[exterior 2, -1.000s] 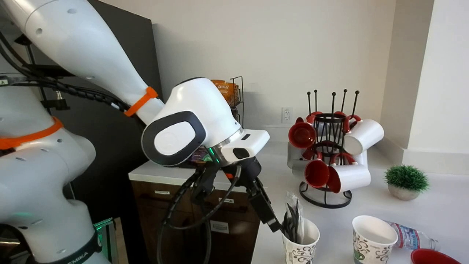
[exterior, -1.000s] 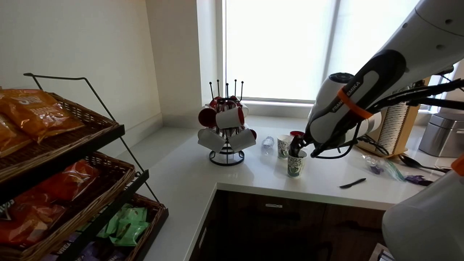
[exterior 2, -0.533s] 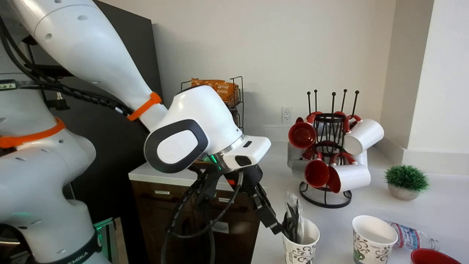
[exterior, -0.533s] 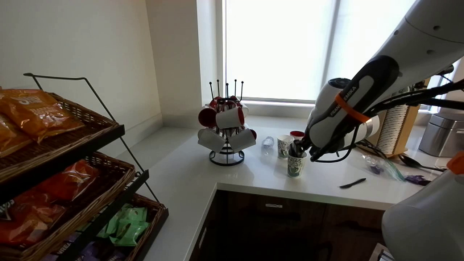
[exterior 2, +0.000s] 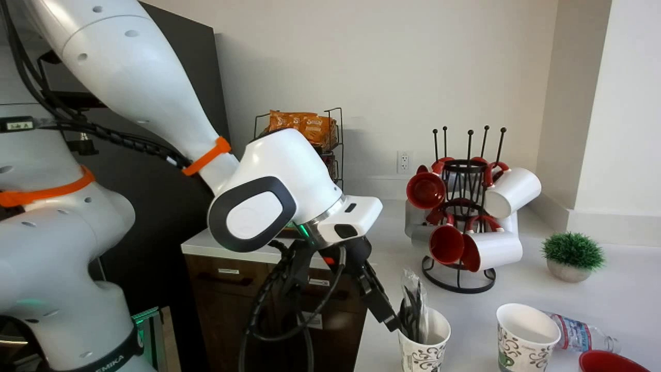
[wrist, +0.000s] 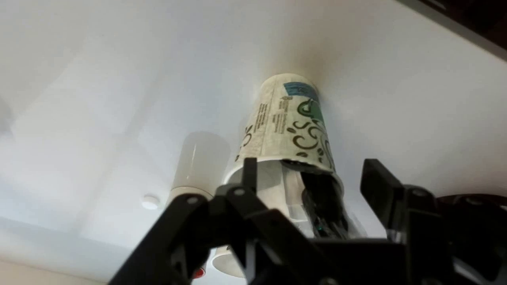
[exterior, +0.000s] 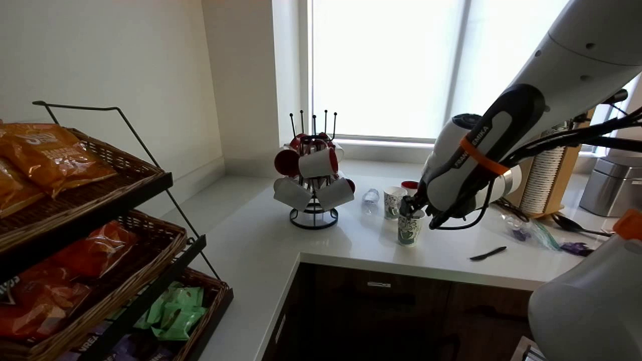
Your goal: Take one spoon from the cup and place it on the table
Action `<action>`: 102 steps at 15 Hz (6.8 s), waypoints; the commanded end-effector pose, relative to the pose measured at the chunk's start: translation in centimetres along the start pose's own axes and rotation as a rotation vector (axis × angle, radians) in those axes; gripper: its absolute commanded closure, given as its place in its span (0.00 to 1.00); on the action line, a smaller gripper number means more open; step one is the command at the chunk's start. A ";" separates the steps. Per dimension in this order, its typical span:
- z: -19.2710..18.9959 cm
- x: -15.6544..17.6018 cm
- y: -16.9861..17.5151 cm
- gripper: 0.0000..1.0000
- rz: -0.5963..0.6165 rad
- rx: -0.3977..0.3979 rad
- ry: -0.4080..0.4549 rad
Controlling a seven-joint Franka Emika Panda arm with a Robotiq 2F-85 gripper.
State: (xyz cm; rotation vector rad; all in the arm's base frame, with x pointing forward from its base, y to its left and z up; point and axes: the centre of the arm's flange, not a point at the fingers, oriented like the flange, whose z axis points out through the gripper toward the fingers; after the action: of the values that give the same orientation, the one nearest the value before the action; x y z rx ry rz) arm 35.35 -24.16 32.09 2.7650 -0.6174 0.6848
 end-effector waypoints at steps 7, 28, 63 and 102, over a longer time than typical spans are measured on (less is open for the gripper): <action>1.0 -1.1 -0.3 0.62 -0.060 -0.005 0.018; -2.7 0.6 0.4 0.99 -0.079 -0.013 0.150; -10.4 0.6 10.4 0.99 0.066 -0.279 0.484; 5.1 -11.8 13.9 0.99 -0.082 -0.138 0.337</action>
State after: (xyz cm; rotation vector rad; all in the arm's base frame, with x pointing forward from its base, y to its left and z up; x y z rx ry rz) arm 22.00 -36.26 25.92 2.4521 -0.5108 0.9925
